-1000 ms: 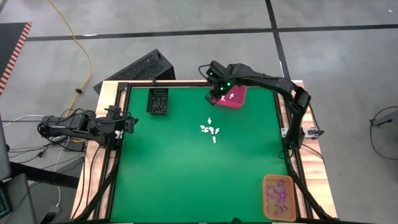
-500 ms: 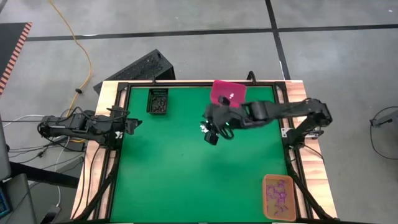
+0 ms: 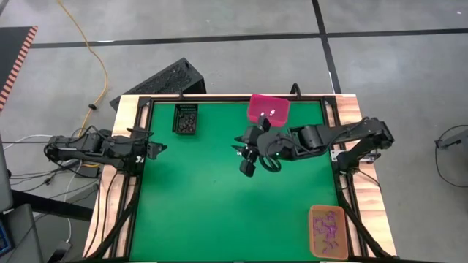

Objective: Sort Halloween decoration
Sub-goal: Put the white skeleton toy into the pink bin

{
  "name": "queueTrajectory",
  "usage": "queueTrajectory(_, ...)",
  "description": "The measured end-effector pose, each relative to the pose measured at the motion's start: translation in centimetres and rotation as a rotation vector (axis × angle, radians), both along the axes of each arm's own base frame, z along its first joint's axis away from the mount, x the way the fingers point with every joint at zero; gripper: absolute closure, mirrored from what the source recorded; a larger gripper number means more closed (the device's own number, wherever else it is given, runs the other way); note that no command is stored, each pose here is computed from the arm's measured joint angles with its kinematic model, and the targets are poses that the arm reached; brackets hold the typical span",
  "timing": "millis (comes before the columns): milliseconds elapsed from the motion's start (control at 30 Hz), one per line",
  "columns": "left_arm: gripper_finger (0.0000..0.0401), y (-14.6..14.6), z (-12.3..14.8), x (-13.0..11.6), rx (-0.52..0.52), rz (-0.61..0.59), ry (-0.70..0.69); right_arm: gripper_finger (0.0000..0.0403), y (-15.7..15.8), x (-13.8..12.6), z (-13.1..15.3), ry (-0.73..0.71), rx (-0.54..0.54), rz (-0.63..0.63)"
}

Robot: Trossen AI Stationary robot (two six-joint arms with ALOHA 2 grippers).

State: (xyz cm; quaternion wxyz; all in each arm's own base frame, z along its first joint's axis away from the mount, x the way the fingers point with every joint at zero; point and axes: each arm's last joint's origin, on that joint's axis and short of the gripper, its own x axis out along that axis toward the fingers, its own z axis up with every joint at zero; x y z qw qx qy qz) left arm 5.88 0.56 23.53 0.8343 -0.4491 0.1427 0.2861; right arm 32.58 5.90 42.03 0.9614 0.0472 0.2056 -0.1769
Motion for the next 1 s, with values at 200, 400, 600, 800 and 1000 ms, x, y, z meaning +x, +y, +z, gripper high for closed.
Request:
queueTrajectory(200, 0.0218, 0.0, 0.0, 0.0, 0.025, -0.011, 0.009, 0.0267, 0.2, -0.9, -1.7, 0.152, 0.063, -0.055)
queueTrajectory(400, 0.0218, 0.1, 0.0, 0.0, 0.079, -0.028, 0.031, 0.0267, 2.0, -0.5, -7.9, 0.33, 0.137, -0.033)
queueTrajectory(600, 0.0218, 0.2, 0.1, 0.0, 0.117, -0.001, 0.028, 0.0267, 2.9, -0.5, -14.4, 0.283, 0.286, -0.13)
queueTrajectory(800, 0.0218, 0.2, 0.3, 0.1, 0.138, 0.0, 0.017, 0.0267, 2.4, -0.8, -19.4, 0.178, 0.398, -0.198)
queueTrajectory(1000, 0.0218, 0.2, 0.2, 0.1, 0.138, -0.005, 0.022, 0.0241, 1.5, -2.0, -22.2, 0.216, 0.339, -0.256)
